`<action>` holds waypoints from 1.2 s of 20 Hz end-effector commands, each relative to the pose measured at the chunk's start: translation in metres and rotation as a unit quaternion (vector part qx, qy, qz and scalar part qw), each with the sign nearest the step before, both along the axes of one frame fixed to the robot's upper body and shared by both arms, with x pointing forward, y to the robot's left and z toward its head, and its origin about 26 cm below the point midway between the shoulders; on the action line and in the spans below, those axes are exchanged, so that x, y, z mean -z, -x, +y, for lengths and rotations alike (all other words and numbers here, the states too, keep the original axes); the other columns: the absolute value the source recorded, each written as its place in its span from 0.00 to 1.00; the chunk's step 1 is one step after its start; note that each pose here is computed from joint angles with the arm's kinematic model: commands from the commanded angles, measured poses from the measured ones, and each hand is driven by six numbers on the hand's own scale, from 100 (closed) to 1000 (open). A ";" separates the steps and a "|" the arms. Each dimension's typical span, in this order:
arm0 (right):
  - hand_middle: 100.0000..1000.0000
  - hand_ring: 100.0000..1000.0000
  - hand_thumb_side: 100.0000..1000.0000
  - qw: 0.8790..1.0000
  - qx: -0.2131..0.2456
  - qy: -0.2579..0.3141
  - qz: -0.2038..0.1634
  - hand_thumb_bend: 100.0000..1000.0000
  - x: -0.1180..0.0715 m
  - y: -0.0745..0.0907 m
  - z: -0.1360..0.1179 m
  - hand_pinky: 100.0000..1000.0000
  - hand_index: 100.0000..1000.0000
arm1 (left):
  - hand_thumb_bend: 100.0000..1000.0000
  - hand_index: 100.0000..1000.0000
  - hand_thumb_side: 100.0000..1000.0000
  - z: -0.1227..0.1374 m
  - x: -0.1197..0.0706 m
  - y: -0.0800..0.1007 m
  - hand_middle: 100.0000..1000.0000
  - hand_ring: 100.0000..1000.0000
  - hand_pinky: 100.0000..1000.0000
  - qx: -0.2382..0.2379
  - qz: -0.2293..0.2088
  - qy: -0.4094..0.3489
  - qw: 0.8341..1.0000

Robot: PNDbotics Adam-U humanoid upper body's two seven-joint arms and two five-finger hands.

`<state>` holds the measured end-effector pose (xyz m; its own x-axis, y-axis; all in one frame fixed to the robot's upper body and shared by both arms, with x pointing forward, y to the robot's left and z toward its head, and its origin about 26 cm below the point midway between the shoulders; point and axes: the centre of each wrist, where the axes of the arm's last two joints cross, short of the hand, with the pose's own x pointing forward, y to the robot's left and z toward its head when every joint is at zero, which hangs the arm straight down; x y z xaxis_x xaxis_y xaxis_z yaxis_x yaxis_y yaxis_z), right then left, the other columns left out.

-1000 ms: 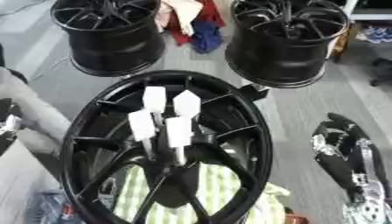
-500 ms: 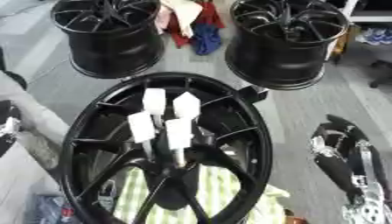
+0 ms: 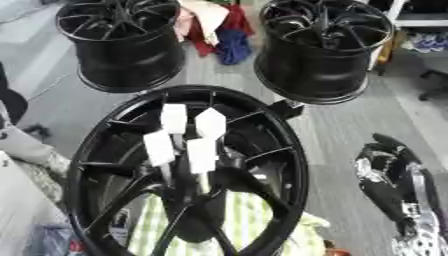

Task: Pull the pin out of the wheel hub.

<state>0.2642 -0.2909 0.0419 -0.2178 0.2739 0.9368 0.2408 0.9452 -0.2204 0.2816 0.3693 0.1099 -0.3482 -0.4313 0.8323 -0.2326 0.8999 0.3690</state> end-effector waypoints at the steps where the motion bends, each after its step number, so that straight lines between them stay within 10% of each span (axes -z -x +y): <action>1: 0.62 0.55 0.16 1.000 -0.004 0.010 -0.010 0.00 -0.007 -0.002 -0.004 0.66 0.78 | 0.20 0.79 0.31 0.009 -0.049 0.004 0.69 0.69 0.62 0.068 -0.037 -0.111 0.991; 12: 0.62 0.54 0.16 1.000 -0.013 0.018 -0.004 0.00 -0.006 -0.002 -0.004 0.66 0.78 | 0.25 0.84 0.33 -0.002 -0.146 -0.009 0.73 0.70 0.70 0.301 0.028 -0.466 0.832; 24: 0.61 0.54 0.16 0.999 -0.023 0.024 0.003 0.00 -0.004 -0.001 -0.004 0.66 0.78 | 0.32 0.86 0.28 -0.032 -0.162 -0.044 0.74 0.68 0.73 0.383 0.086 -0.575 0.718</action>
<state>0.2636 -0.2912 0.0399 -0.2078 0.2895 0.9344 0.2022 0.9473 -0.2485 0.3252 0.3369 0.2665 -0.7811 -0.6015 0.1677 0.3062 -0.1348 0.9424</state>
